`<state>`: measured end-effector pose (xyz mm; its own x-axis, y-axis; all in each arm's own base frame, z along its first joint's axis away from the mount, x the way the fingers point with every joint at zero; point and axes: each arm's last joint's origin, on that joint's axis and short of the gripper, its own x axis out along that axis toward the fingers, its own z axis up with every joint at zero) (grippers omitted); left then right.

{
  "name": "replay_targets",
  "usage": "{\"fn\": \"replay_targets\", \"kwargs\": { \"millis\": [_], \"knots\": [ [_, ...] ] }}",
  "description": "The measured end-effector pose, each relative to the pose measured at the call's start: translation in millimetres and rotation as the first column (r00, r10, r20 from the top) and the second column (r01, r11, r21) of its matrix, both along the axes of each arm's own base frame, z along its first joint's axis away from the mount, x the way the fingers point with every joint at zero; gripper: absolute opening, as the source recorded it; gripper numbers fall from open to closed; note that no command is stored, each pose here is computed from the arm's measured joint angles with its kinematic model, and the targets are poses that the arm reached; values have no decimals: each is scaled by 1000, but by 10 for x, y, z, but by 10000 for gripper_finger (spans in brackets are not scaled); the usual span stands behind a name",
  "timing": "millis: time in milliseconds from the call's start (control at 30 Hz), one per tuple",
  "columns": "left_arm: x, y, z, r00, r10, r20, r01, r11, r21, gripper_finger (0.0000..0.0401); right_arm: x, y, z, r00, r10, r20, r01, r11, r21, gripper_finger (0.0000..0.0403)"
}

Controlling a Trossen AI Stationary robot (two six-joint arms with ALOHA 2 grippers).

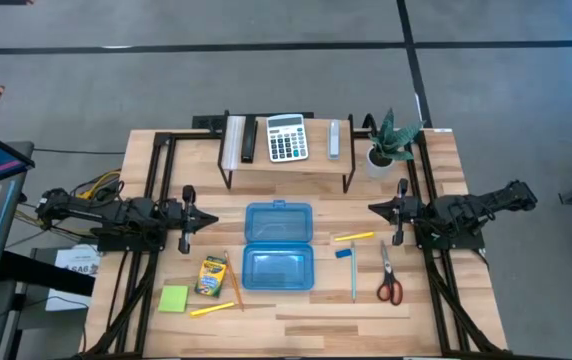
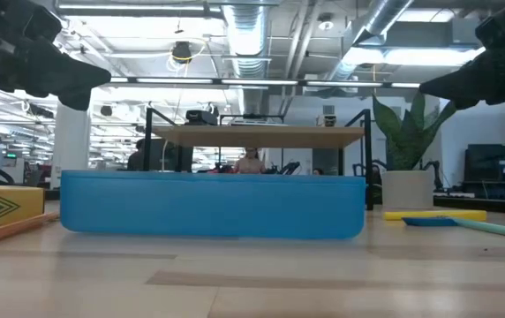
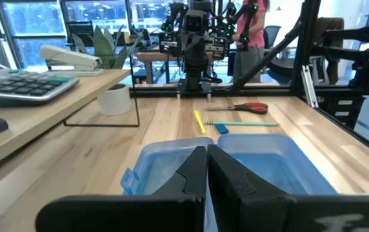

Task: Pack school essentials
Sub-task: Put the bottom yellow pen into the supply box

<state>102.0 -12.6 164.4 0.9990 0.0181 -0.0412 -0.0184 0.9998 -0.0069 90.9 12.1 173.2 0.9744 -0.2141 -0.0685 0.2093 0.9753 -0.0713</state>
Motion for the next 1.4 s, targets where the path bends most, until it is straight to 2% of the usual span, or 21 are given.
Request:
{"fn": "replay_targets", "kwargs": {
  "millis": [300, 500, 600, 867, 1067, 1267, 1400],
  "knots": [
    [0, 0, 0, 1000, 6, 1, -6, 996, -90, 2, 0, 0, 0, 1000, 0, 0, 0, 1000, 0, 33],
    [0, 11, 7, 999, 48, 10, -44, 972, -232, 2, 0, 0, -1, 1000, 0, 0, 0, 1000, 0, 33],
    [0, 14, 21, 998, 59, 25, -50, 964, -260, 2, 0, 0, 0, 1000, 0, 0, 0, 1000, 0, 33],
    [1, -5, 41, 999, -1, 45, 16, 943, -333, 2, 0, 0, -1, 1000, 0, 0, 0, 1000, 0, 33],
    [2, -6, 56, 998, -1, 61, 22, 939, -342, 2, 0, 0, 0, 1000, 0, 0, 0, 1000, 0, 33],
    [38, -12, 30, 1000, -1, 11, 5, 940, -342, 2, 0, 0, 0, 1000, 0, 0, 0, 1000, 0, 33],
    [83, -20, 131, 1000, -1, -15, -4, 941, -338, 2, 0, 0, -1, 1000, 0, 0, 0, 1000, 0, 33]
  ]
}}
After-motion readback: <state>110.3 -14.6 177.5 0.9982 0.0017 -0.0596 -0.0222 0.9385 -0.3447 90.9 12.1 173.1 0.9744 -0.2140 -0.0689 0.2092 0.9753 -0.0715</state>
